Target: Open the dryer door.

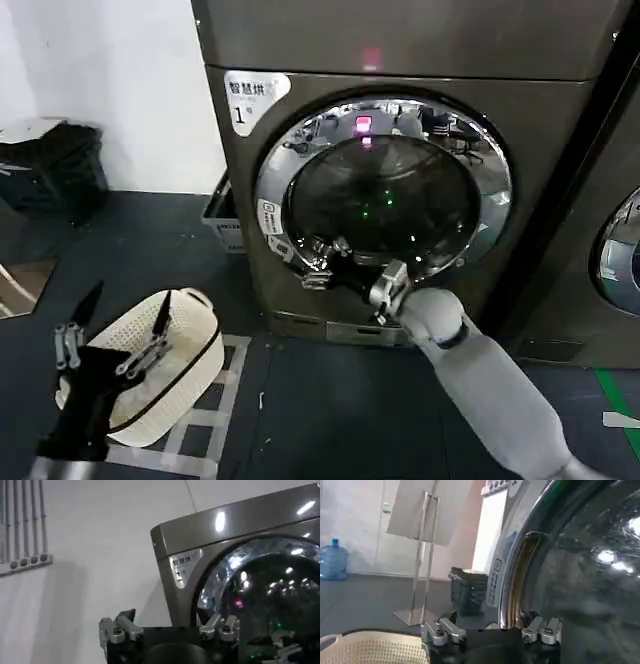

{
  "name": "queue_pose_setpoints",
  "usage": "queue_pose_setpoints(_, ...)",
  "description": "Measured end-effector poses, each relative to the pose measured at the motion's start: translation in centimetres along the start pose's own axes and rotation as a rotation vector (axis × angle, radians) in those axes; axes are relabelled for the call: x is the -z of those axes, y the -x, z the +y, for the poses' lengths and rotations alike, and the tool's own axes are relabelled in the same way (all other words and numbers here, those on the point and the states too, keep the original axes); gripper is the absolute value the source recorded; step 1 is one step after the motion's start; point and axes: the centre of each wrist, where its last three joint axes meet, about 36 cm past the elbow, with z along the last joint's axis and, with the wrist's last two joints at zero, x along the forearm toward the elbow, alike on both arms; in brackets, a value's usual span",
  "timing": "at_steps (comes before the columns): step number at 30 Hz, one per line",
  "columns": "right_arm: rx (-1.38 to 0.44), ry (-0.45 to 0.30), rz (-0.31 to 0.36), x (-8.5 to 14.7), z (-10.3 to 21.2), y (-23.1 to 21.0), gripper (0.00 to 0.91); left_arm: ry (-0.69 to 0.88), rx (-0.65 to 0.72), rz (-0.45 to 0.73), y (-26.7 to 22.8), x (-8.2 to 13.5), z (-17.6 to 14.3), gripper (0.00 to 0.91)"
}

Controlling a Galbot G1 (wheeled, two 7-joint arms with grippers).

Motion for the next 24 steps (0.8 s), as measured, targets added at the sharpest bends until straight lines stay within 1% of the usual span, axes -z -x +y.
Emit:
queue_pose_setpoints(13,0.005,0.031,-0.01,-0.2,-0.8,3.6,0.907,-0.002,0.001,0.002,-0.1,0.0,0.0,0.907)
queue_pose_setpoints(18,0.012,0.033,-0.012,-0.1,-1.1,4.2,0.907,-0.005,0.005,0.009,-0.1,-0.2,0.0,0.907)
queue_pose_setpoints(24,0.069,0.035,-0.022,0.4,-1.1,3.9,0.907,-0.015,0.014,0.012,0.0,-0.2,0.0,0.907)
